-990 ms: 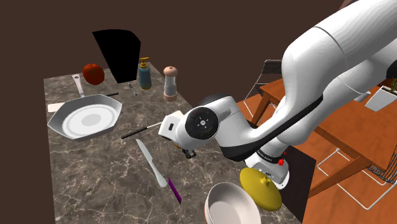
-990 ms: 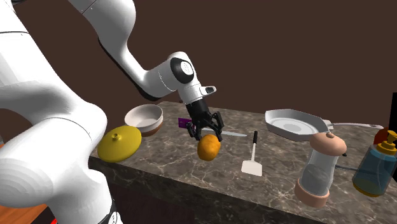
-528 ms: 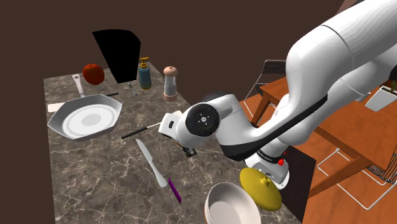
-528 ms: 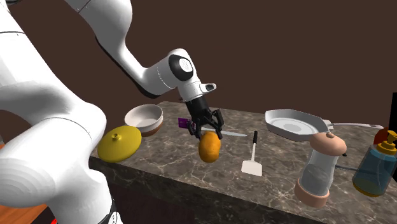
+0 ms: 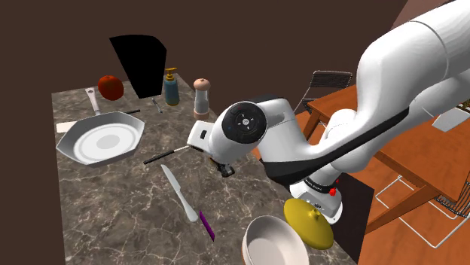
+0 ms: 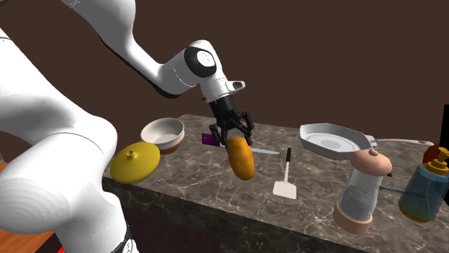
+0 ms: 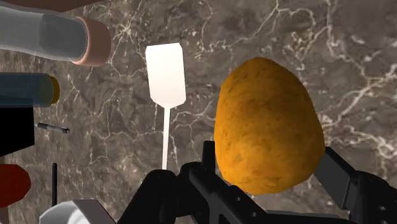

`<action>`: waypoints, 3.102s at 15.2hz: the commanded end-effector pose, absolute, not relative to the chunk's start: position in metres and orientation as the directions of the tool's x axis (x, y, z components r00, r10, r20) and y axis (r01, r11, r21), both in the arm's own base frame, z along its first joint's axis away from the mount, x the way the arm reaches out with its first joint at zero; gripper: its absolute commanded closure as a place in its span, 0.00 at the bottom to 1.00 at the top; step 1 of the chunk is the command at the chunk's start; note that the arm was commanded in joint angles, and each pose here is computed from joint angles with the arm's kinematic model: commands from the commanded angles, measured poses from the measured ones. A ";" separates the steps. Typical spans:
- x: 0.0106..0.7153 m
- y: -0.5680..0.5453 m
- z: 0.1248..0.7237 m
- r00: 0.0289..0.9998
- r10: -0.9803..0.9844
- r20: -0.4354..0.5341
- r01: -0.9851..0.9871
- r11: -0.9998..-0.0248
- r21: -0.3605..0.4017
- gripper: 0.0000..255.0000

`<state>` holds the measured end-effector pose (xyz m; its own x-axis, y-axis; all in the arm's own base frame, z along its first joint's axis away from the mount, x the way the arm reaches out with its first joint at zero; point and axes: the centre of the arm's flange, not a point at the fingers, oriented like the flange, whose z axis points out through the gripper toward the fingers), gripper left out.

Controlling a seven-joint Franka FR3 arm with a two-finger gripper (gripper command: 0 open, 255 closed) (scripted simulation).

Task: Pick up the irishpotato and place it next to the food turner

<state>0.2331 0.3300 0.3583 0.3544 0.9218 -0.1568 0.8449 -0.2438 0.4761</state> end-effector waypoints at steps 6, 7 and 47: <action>0.233 0.331 0.395 0.354 0.922 -0.157 0.845 -0.243 0.476 1.00; 0.233 0.331 0.400 0.354 0.922 -0.157 0.845 -0.243 0.476 1.00; 0.619 0.332 0.434 0.354 0.922 -0.157 0.845 -0.243 0.476 1.00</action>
